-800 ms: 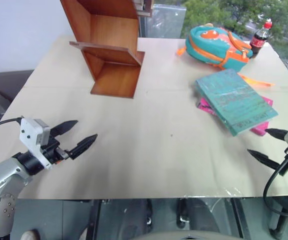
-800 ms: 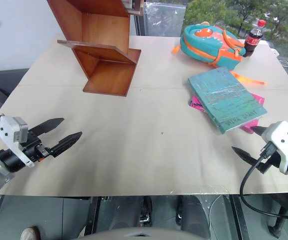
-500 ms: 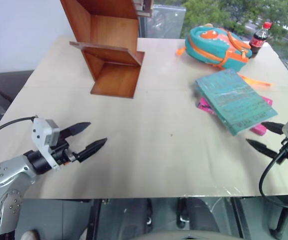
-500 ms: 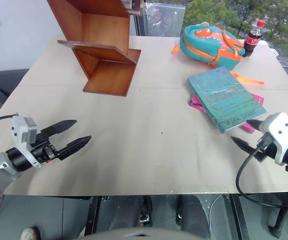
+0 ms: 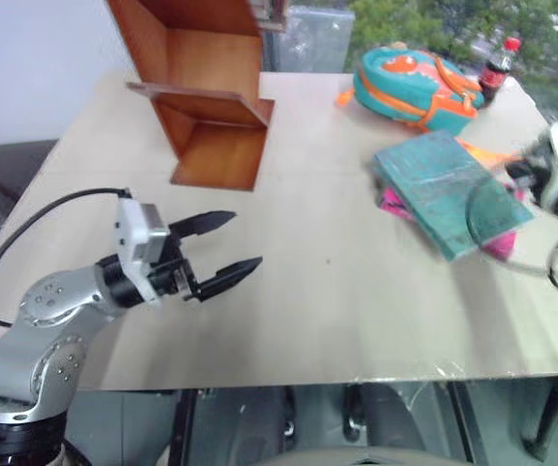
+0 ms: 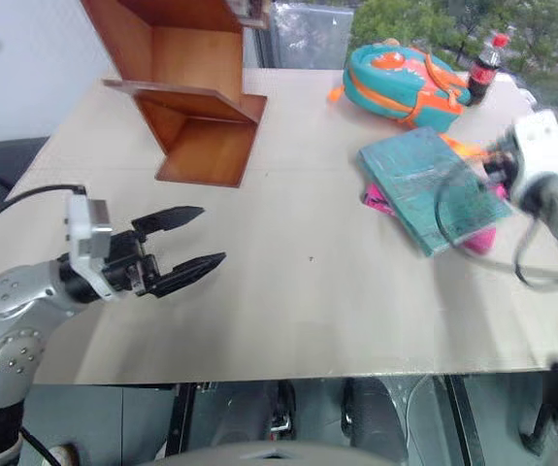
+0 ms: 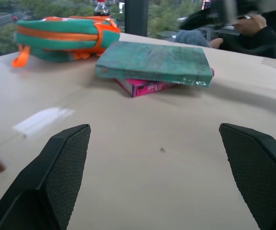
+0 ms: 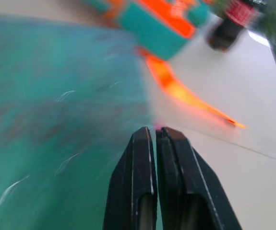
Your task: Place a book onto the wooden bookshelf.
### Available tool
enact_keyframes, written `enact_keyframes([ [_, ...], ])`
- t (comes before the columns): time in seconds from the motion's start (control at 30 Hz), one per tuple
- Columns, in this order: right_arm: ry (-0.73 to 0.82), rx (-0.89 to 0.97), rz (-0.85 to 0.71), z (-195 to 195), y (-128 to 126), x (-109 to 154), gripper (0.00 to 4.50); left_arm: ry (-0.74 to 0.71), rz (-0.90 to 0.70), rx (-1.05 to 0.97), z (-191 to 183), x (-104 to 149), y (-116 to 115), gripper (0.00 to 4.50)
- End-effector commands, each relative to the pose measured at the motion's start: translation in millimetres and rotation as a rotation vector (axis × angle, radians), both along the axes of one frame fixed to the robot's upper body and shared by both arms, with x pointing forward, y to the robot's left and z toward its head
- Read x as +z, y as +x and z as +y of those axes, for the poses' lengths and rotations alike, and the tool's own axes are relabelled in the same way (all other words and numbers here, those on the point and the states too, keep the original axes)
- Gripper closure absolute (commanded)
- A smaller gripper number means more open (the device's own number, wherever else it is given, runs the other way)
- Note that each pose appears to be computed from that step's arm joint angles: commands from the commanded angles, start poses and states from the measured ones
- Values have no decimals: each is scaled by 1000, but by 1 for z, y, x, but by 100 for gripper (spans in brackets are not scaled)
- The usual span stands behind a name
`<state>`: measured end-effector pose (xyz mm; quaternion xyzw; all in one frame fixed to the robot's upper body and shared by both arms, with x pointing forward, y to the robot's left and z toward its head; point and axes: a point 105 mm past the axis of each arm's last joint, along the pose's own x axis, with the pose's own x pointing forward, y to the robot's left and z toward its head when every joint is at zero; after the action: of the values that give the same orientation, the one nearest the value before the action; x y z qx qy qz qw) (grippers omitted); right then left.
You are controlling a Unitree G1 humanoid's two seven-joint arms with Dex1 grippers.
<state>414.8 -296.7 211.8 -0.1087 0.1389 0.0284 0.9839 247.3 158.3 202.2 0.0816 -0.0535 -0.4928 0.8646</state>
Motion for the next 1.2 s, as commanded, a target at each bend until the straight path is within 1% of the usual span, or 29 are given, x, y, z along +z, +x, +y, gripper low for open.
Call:
enact_keyframes([
  [0.03, -3, -83, 61, -17, 15, -13, 426, 3, -30, 0, -4, 4, -3, 0],
  [0.13, 40, -50, 113, -12, 22, -19, 426, -6, -30, 14, -5, 4, -6, 0],
  [0.27, 99, 32, 157, -4, 23, -20, 426, -11, -28, 51, -2, 3, -9, 0],
  [0.43, 115, 126, 183, 8, 21, -18, 426, -16, -17, 68, 0, 0, -12, 0],
  [0.57, 108, 116, 174, 9, 22, -18, 426, -24, -8, 58, -4, -3, -12, 0],
  [0.63, 103, 104, 130, 6, 23, -10, 426, -28, -1, 49, -6, -4, -11, 0],
  [0.73, 139, 128, -15, 1, 22, 16, 426, -27, 13, 42, -9, -8, -9, 0],
  [0.8, 120, 152, -128, -4, 15, 32, 426, -29, 23, 39, -12, -12, -7, 0],
  [0.83, 72, 164, -171, -7, 8, 37, 426, -28, 29, 39, -14, -13, -6, 0],
  [0.87, 51, 203, -181, -7, -1, 38, 426, -28, 31, 39, -15, -15, -5, 0],
  [0.93, -6, 267, -190, -6, -24, 35, 374, -27, 30, 40, -19, -17, -1, 0],
  [0.97, 10, 299, -198, -1, -41, 34, 342, -29, 32, 50, -21, -19, 5, 0],
  [1.03, 36, 335, -207, 8, -66, 33, 251, -29, 32, 66, -24, -22, 13, 0],
  [1.07, 15, 376, -205, 16, -85, 31, 198, -37, 48, 60, -27, -24, 18, 0],
  [1.13, -11, 437, -197, 30, -113, 27, 96, -47, 66, 52, -33, -27, 25, 0],
  [1.17, -18, 485, -193, 41, -131, 25, 43, -55, 102, 49, -37, -30, 29, 0],
  [1.2, -18, 520, -184, 50, -147, 22, 6, -54, 136, 54, -40, -34, 35, 0],
])
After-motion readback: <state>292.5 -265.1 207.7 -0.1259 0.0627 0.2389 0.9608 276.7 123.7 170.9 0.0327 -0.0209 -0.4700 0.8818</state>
